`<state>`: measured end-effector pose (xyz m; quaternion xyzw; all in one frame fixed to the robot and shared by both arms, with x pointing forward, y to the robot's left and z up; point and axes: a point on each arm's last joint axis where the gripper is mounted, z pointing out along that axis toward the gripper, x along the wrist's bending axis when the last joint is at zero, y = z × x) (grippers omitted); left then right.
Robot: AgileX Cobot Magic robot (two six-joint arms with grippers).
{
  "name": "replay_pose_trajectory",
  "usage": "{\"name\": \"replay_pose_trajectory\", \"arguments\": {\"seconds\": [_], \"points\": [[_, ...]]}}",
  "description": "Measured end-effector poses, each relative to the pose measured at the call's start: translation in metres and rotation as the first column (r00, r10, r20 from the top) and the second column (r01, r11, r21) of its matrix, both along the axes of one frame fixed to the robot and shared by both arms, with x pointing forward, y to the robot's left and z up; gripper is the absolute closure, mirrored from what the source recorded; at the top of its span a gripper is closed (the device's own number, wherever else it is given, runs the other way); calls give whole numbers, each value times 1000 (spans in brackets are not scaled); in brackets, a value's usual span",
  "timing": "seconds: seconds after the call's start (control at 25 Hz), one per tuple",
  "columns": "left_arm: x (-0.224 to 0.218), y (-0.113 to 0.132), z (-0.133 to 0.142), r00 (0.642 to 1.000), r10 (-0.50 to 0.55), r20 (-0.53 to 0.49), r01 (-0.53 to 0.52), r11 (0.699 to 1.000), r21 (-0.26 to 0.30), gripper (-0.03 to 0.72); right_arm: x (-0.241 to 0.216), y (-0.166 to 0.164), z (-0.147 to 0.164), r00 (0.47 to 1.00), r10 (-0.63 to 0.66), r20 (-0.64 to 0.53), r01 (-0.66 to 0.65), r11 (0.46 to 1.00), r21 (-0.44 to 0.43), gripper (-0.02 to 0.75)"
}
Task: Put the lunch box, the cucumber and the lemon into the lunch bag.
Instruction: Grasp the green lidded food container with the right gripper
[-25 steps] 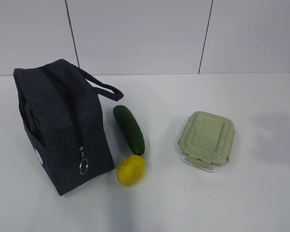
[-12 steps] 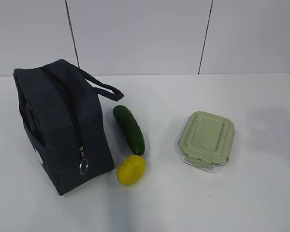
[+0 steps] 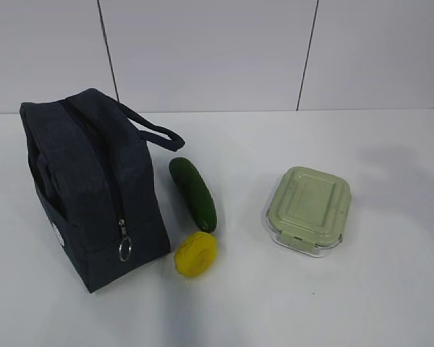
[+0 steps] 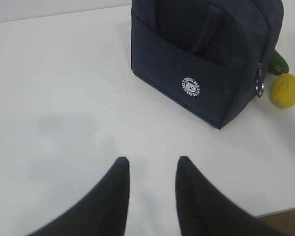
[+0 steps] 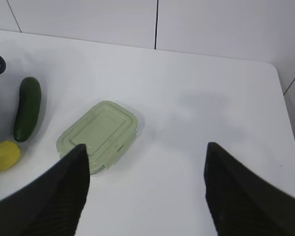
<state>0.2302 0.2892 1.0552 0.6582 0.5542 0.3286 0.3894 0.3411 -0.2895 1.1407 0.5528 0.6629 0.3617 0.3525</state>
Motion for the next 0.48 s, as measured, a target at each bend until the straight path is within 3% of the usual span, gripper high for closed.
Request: {"name": "replay_pose_trajectory", "arguments": {"seconds": [0.48], "points": [[0,-2,0,1000,-11,0,11,1000,-16,453,42,0,3,999,-10,-33,9,1000,-12,186]]}}
